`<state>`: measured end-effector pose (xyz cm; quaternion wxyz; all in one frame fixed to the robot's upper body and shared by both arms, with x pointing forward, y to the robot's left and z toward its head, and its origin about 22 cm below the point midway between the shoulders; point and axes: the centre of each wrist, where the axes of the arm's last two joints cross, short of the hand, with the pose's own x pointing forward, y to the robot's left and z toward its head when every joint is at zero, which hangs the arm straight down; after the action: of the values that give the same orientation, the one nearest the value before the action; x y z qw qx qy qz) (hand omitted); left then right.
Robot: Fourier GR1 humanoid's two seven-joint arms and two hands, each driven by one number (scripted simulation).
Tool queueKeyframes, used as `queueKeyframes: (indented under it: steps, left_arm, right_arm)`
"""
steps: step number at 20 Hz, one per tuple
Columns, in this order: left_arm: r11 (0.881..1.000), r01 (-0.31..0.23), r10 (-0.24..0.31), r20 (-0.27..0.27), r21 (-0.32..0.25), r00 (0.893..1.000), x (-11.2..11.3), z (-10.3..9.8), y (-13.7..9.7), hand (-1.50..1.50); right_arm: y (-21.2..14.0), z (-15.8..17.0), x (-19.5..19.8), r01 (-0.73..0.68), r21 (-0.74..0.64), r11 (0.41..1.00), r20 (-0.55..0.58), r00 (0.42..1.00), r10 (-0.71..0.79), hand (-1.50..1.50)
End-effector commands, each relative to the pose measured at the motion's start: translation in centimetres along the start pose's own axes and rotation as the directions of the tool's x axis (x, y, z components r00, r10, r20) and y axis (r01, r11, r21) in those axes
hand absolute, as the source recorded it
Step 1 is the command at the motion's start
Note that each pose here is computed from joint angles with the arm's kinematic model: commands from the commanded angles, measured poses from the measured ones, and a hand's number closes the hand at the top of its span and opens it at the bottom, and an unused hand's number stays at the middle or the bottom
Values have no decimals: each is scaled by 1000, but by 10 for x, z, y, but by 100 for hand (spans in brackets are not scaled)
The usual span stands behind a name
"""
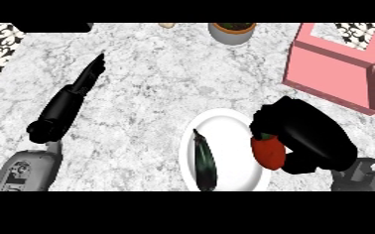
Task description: Pick the bell pepper from the plate and place it in the cardboard box
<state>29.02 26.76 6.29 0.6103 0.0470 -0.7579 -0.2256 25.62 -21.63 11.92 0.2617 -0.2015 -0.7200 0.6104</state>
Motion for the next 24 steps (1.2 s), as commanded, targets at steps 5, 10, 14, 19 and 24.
queueKeyframes:
  steps: [5, 10, 14, 19, 24]
  left_arm:
    - [1000, 3, -3, -2, -9, 1000, -3, 10, -2, 0]
    - [1000, -6, 6, 14, -6, 1000, 1, 2, 0, 0]
    - [1000, -5, 5, 22, -17, 1000, 8, -7, -7, 0]
    - [1000, -4, 5, 20, -26, 1000, 2, -1, -5, 0]
    - [999, -4, 5, 15, -51, 1000, 8, -18, -10, 0]
  right_arm:
    - [-65, 13, -28, 113, -317, 942, -256, 946, -200, 150]
    - [-102, 16, -67, 64, -417, 907, -411, 876, -251, 150]
    - [-113, 13, -112, 69, -462, 884, -477, 821, -313, 150]
    - [-119, 27, -168, -38, -375, 926, -574, 794, -200, 150]
    - [-126, 47, -198, 35, -184, 982, -653, 743, -149, 150]
